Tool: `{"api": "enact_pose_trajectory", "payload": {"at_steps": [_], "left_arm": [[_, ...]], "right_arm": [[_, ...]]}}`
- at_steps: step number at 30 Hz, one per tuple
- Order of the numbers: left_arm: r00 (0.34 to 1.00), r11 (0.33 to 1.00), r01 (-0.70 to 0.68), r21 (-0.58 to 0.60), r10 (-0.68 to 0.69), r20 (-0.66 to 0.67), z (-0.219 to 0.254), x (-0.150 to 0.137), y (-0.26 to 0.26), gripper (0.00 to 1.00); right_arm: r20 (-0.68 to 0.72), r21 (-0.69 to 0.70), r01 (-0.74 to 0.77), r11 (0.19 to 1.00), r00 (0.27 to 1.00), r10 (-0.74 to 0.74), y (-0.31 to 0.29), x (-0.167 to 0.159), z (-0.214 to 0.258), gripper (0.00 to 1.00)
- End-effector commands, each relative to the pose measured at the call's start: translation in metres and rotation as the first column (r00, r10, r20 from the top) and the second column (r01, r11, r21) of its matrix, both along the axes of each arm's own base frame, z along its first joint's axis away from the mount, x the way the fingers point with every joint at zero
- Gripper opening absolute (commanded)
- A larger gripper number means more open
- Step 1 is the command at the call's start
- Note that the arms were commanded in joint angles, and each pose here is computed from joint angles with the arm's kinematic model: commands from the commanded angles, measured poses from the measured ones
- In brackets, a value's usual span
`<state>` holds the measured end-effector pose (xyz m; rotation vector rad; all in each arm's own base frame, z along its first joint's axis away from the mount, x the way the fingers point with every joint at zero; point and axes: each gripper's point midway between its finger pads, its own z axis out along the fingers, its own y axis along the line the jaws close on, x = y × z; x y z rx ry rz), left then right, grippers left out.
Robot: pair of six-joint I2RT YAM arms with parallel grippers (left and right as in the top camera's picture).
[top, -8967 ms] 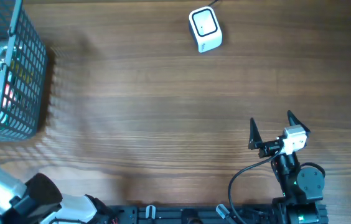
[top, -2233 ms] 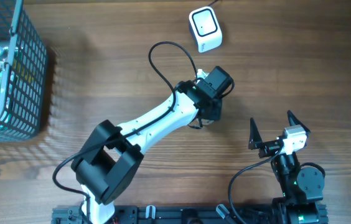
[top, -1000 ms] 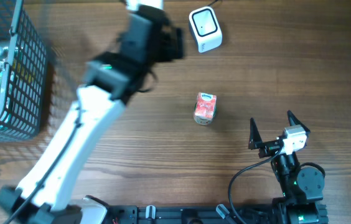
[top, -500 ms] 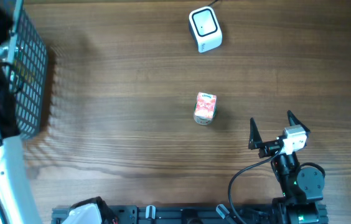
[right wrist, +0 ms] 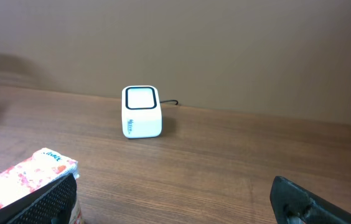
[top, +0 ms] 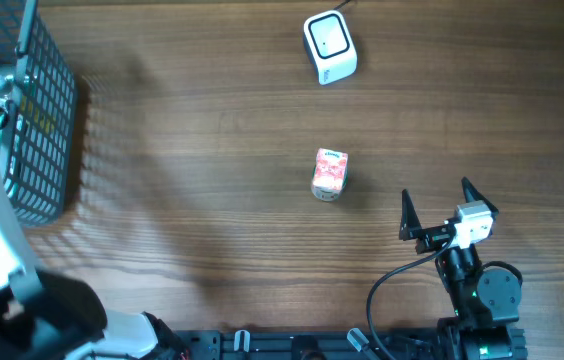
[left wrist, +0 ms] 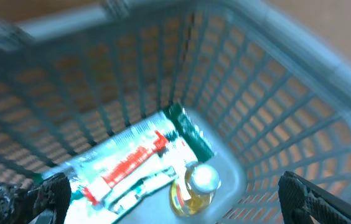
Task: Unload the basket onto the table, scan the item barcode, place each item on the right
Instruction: 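Move the left gripper back over the basket toward the Vim bottle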
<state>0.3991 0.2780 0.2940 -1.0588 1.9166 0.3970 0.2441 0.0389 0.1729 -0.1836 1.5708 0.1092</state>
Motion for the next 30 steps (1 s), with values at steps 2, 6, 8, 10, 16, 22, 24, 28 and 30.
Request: {"api": "enact_pose_trajectory", "payload": {"at_steps": [2, 6, 8, 10, 16, 22, 24, 28, 30], "left_arm": [[0.996, 0.993, 0.079, -0.082, -0.082, -0.031, -0.048, 0.033, 0.001, 1.00], [0.998, 0.988, 0.050, -0.143, -0.056, -0.033, -0.084, 0.048, 0.008, 1.00], [0.998, 0.984, 0.047, -0.172, -0.053, -0.030, -0.099, 0.055, 0.009, 0.98], [0.996, 0.976, 0.078, -0.204, -0.085, -0.027, -0.113, 0.063, 0.005, 0.94], [0.988, 0.949, 0.118, -0.293, -0.141, -0.060, -0.155, 0.072, -0.005, 0.89], [0.984, 0.938, 0.108, -0.329, -0.149, -0.101, -0.180, 0.072, -0.007, 0.64], [0.982, 0.935, 0.107, -0.339, -0.152, -0.109, -0.185, 0.071, -0.008, 0.58], [0.979, 0.929, 0.096, -0.357, -0.154, -0.136, -0.200, 0.069, -0.008, 0.57], [0.977, 0.927, 0.092, -0.363, -0.154, -0.146, -0.205, 0.069, -0.009, 0.58]], "right_arm": [[0.011, -0.004, 0.016, 1.000, 1.000, -0.016, -0.003, 0.000, 0.002, 1.00], [0.011, -0.004, 0.016, 1.000, 1.000, -0.016, -0.003, 0.000, 0.002, 1.00], [0.011, -0.004, 0.016, 1.000, 1.000, -0.016, -0.003, 0.000, 0.002, 1.00], [0.011, -0.004, 0.016, 1.000, 1.000, -0.016, -0.003, 0.000, 0.002, 1.00], [0.011, -0.004, 0.016, 1.000, 1.000, -0.016, -0.003, 0.000, 0.002, 1.00], [0.011, -0.004, 0.016, 1.000, 1.000, -0.016, -0.003, 0.000, 0.002, 1.00], [0.010, -0.004, 0.016, 1.000, 1.000, -0.016, -0.003, 0.000, 0.002, 1.00], [0.009, -0.004, 0.016, 1.000, 1.000, -0.016, -0.003, 0.000, 0.002, 1.00], [0.009, -0.004, 0.016, 1.000, 1.000, -0.016, -0.003, 0.000, 0.002, 1.00]]}}
